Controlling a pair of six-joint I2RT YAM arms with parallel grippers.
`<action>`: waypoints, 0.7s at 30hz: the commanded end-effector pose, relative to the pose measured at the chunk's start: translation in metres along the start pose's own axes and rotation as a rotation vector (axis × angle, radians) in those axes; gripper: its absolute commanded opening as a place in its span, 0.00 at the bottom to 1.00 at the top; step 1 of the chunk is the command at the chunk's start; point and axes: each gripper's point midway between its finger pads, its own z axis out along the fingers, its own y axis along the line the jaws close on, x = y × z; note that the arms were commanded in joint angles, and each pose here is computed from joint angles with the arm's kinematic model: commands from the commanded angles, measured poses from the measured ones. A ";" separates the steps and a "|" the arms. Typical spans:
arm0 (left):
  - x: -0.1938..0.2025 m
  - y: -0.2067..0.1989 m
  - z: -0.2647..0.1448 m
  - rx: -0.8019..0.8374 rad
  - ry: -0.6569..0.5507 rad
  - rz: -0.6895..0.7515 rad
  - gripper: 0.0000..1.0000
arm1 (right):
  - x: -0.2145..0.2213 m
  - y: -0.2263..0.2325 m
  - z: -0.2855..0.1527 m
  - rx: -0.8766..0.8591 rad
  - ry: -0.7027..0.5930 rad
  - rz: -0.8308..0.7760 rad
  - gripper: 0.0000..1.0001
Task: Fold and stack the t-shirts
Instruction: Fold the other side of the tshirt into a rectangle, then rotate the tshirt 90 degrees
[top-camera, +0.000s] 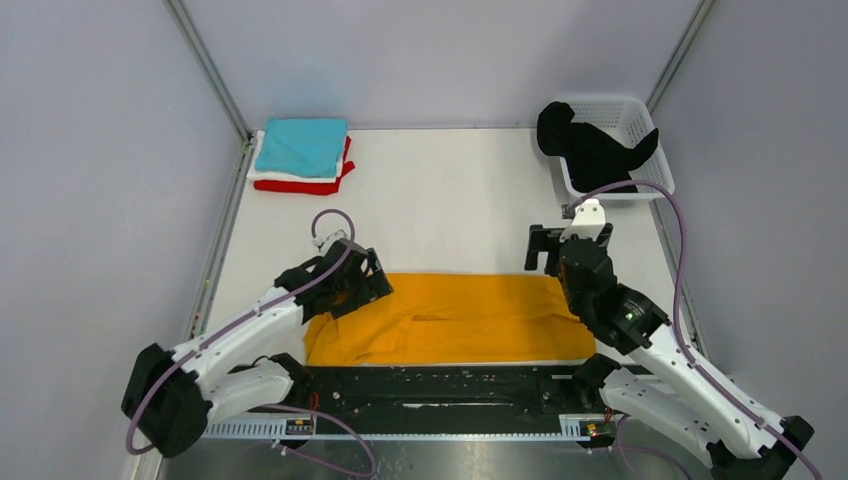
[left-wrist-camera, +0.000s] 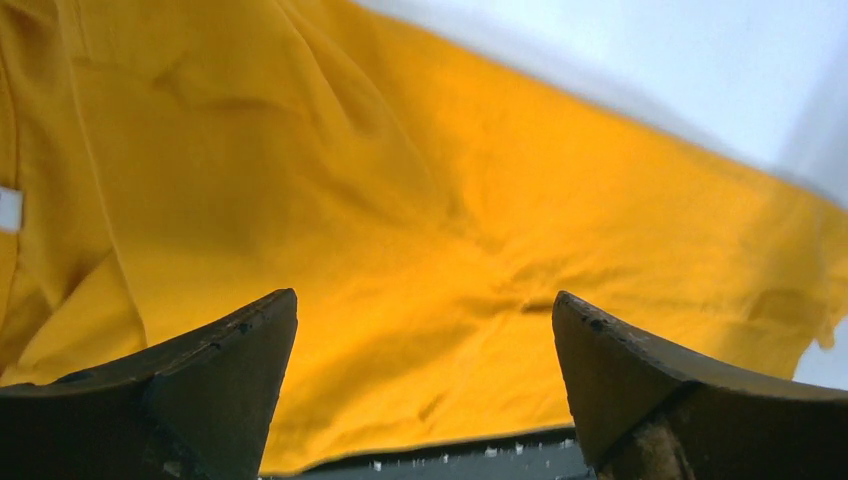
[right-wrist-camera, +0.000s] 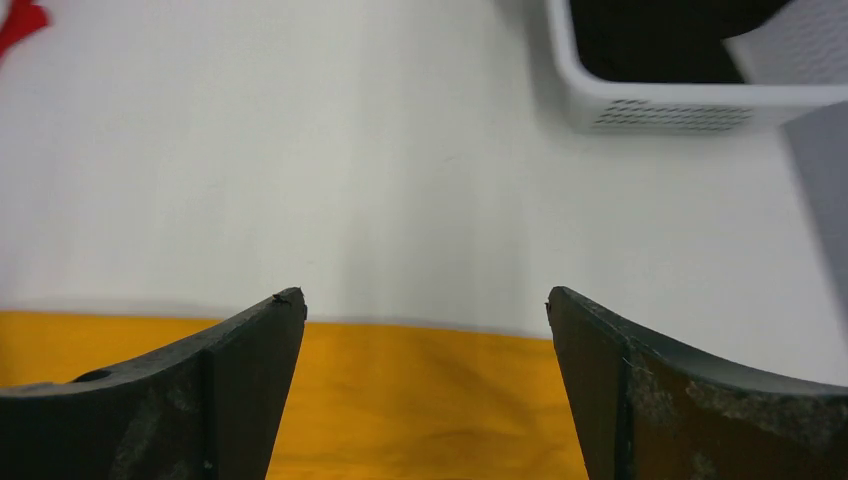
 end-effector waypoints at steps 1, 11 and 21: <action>-0.012 -0.010 0.035 0.084 0.031 -0.077 0.99 | 0.016 0.062 0.013 -0.206 0.080 0.239 0.99; -0.051 0.009 0.101 -0.021 0.081 -0.184 0.99 | 0.135 0.060 0.039 -0.018 0.469 0.156 0.99; -0.173 -0.070 0.195 0.005 0.082 -0.248 0.99 | 0.180 0.068 0.032 0.020 0.690 0.137 0.99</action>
